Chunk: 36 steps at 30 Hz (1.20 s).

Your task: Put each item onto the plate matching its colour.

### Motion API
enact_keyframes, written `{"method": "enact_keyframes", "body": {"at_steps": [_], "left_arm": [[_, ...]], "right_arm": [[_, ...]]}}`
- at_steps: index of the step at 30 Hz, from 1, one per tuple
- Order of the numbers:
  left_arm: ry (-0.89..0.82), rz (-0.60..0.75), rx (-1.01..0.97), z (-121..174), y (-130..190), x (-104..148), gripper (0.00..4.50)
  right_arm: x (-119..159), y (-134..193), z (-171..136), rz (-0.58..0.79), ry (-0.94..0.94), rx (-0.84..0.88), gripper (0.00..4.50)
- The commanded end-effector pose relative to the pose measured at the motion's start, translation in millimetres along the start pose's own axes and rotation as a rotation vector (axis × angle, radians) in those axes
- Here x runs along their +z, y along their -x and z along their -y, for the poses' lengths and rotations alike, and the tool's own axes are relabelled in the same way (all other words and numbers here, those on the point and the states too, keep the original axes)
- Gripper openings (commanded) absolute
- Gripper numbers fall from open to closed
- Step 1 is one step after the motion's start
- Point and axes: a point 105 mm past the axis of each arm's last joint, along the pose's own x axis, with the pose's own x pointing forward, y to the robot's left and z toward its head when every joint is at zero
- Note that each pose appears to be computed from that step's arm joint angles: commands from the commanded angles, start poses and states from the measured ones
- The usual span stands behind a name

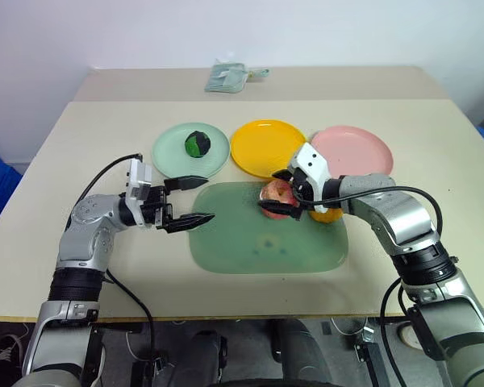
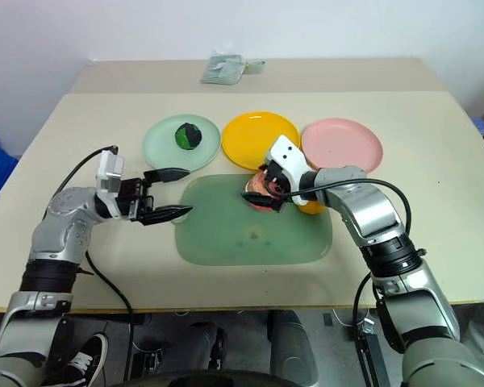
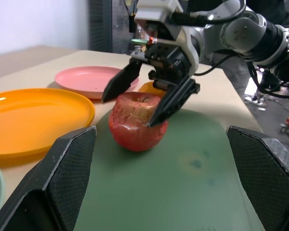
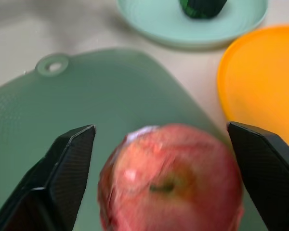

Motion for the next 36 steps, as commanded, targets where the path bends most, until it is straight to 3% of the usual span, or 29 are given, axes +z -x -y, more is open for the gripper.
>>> {"method": "enact_keyframes", "body": {"at_steps": [1, 3, 9, 12, 16, 21, 23, 24, 27, 29, 31, 36], "left_arm": [[-0.051, 0.029, 0.009, -0.1, -1.7, 15.0, 4.5], [-0.056, 0.036, 0.012, -1.1, -4.1, 17.5, 4.5], [-0.065, 0.057, 0.024, -5.5, -10.6, 23.4, 4.5], [-0.072, 0.074, 0.039, -8.5, -14.6, 26.7, 4.5], [-0.098, 0.07, 0.086, -15.3, -17.1, 27.7, 4.5], [-0.113, 0.063, 0.141, -24.7, -17.1, 28.0, 4.5], [-0.122, 0.063, 0.144, -24.1, -17.3, 28.2, 4.5], [-0.122, 0.062, 0.144, -23.9, -17.2, 28.0, 4.5], [-0.123, 0.059, 0.143, -23.6, -16.8, 28.4, 4.5], [-0.129, 0.056, 0.145, -24.4, -16.2, 29.0, 4.5], [-0.131, 0.053, 0.146, -24.9, -15.5, 29.6, 4.5], [-0.131, 0.045, 0.13, -23.2, -15.0, 29.0, 4.5]], "right_arm": [[16.9, 3.3, 3.4, 0.041, 0.028, -0.015, 2.81], [21.6, 5.0, 6.3, 0.06, 0.04, -0.032, 2.81], [63.8, 23.4, 27.9, 0.294, -0.01, -0.149, 2.81], [72.5, 40.6, 58.9, 0.355, -0.012, -0.323, 2.81], [50.1, 63.7, 109.4, 0.245, 0.076, -0.63, 2.81], [16.5, 97.9, 152.9, 0.144, 0.004, -0.906, 2.81], [15.9, 96.4, 151.8, 0.177, -0.04, -0.872, 2.81], [17.5, 94.5, 149.8, 0.192, -0.051, -0.847, 3.53], [28.7, 94.8, 147.8, 0.244, -0.05, -0.84, 4.46], [44.3, 96.4, 142.7, 0.333, -0.058, -0.795, 4.46], [56.2, 90.6, 122.8, 0.397, -0.083, -0.627, 4.46], [39.8, 80.6, 31.9, 0.258, -0.047, -0.095, 4.46]]}}
